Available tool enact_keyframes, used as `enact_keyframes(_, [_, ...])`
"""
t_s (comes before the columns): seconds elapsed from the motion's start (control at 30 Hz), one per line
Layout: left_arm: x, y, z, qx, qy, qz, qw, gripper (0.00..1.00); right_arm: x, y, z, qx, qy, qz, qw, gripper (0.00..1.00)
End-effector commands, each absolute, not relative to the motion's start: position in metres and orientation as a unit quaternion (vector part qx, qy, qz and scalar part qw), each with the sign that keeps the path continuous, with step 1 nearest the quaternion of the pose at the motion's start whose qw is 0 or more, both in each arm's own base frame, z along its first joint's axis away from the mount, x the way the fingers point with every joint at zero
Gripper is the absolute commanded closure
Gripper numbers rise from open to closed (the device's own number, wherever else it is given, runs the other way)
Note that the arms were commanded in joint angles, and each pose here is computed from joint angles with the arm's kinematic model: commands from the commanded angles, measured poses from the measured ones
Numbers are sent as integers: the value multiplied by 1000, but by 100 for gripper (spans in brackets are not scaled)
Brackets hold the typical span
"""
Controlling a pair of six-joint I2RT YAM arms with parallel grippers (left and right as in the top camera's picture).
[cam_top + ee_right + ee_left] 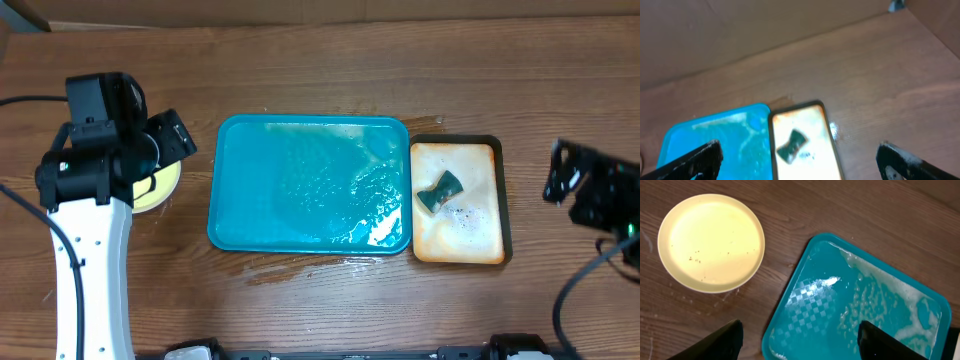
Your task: Clean dirty plates on tray and stack at the side
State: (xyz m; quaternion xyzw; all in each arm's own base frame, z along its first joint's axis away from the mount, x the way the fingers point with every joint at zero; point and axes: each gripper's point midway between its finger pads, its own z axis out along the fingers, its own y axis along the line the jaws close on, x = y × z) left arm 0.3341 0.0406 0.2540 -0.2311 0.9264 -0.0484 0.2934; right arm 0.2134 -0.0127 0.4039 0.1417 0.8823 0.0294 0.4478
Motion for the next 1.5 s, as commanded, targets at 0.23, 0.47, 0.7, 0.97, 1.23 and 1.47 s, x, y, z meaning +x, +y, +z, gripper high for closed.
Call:
enact_keyframes(0.23, [315,40,293,-219,911,-45,348,18,196,-17,387,145,903,10,404,0])
enact_keyframes(0.47, [309,39,294,-219,911,-46,346,0,195,-17,386,145,904,10,402,0])
enact_keyframes(0.7, [308,36,293,-217,913,-52,341,0,195,-17,386,145,904,10,402,0])
enact_keyframes(0.97, [306,36,291,-218,915,-51,336,0,195,-17,386,145,904,10,402,0])
enact_keyframes(1.23, [306,36,291,-218,915,-51,336,0,195,-17,386,145,904,10,402,0])
enact_keyframes(1.47, [306,36,291,-218,915,-51,335,0,195,-17,386,145,904,10,402,0])
